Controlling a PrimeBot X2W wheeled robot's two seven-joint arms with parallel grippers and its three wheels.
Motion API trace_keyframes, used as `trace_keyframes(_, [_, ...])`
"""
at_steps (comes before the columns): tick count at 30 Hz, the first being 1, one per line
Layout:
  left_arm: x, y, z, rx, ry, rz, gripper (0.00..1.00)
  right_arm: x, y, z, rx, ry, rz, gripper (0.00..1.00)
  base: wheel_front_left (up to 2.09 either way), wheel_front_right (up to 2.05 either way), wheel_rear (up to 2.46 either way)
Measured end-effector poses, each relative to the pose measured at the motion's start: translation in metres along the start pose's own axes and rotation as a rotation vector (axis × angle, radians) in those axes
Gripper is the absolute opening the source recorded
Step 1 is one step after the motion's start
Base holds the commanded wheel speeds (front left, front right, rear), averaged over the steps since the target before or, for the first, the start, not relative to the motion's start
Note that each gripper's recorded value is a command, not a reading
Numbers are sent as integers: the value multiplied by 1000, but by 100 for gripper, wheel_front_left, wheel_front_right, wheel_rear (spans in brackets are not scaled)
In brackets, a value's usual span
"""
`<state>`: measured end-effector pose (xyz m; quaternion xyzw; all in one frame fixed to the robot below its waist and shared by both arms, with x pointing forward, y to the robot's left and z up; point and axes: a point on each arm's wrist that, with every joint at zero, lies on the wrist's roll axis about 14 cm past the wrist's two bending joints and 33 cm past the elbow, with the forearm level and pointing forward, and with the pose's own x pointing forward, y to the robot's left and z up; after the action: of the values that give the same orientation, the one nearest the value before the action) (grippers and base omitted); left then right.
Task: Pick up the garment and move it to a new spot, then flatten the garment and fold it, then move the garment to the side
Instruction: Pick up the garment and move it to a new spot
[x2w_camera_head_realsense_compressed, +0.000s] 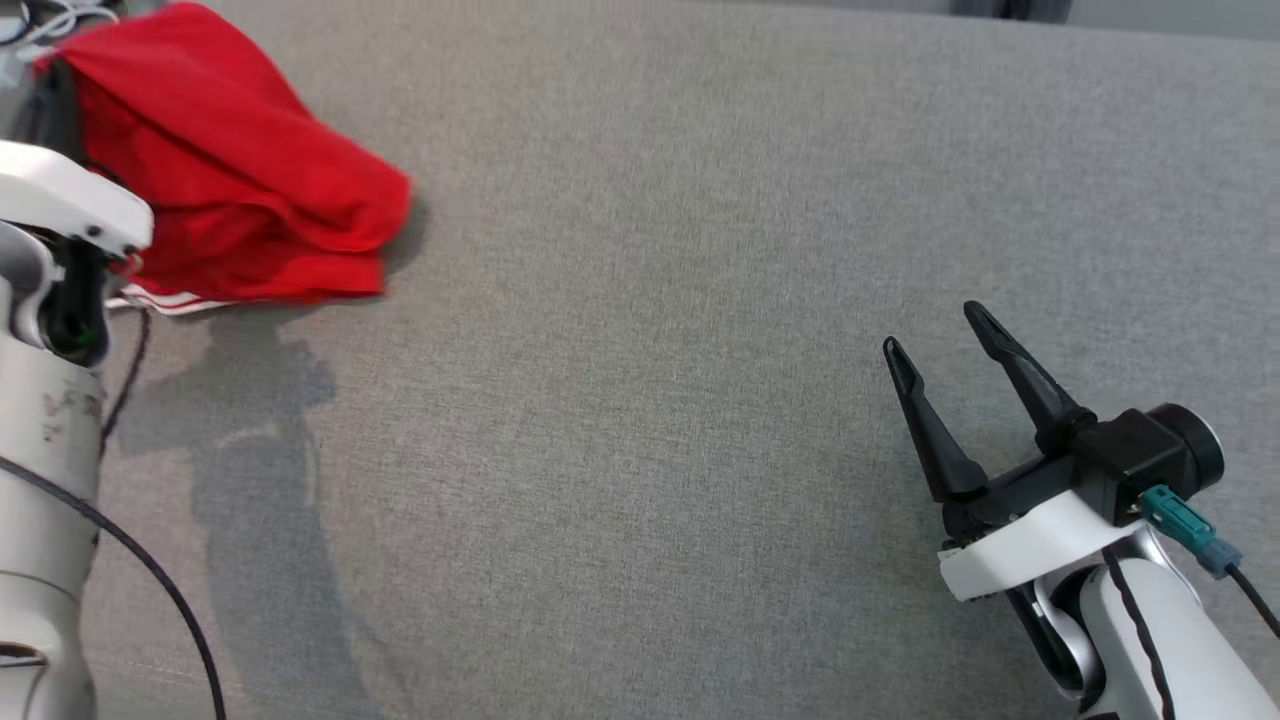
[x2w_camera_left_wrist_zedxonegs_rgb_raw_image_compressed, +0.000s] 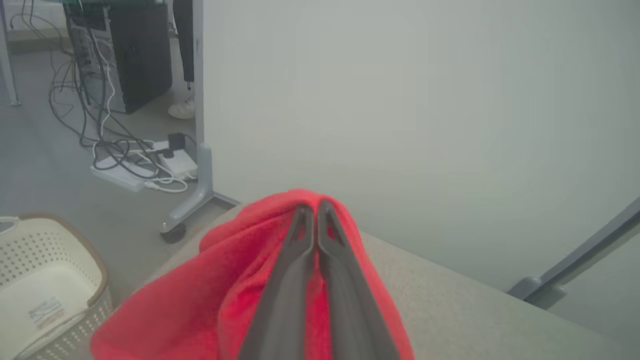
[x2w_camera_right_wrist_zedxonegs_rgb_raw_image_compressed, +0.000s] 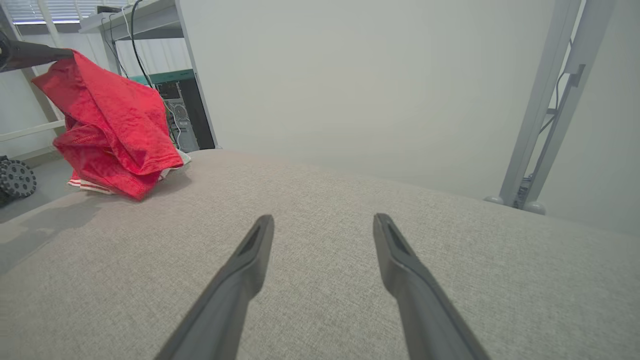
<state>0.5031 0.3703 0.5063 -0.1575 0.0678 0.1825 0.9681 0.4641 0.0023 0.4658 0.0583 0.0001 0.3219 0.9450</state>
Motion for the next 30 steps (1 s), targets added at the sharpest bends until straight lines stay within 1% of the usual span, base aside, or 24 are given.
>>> trace_keyframes(4, [-7, -8, 63, -37, -171, -41, 0, -4, 8, 14, 3, -31, -5, 100, 0, 0, 0])
trace_keyframes(8, [-18, -28, 111, -46, -288, -110, 0, -10, 13, 28, 2, -58, -16, 100, 0, 0, 0])
trace_keyframes(10, [-25, -42, 130, -73, -336, -155, 0, -13, 13, 34, 1, -68, -26, 100, 0, 0, 0])
trace_keyframes(13, [-33, -73, 147, -89, -359, -244, 0, -19, 12, 41, 4, -82, -47, 100, 0, 0, 0])
trace_keyframes(15, [-38, -97, 152, -96, -356, -310, 0, -22, 9, 48, 2, -100, -65, 100, 0, 0, 0])
trace_keyframes(17, [-43, -124, 151, -124, -342, -380, 0, -26, 6, 56, 3, -120, -83, 100, 0, 0, 0])
trace_keyframes(19, [-49, -154, 142, -188, -297, -460, 0, -30, 2, 62, 7, -137, -105, 100, 0, 0, 0])
trace_keyframes(25, [-82, -247, 111, -314, -160, -683, 0, -48, -21, 75, 0, -175, -194, 100, 0, 0, 0])
trace_keyframes(30, [-118, -310, 83, -403, -32, -830, 0, -67, -48, 85, -12, -205, -294, 100, 0, 0, 0])
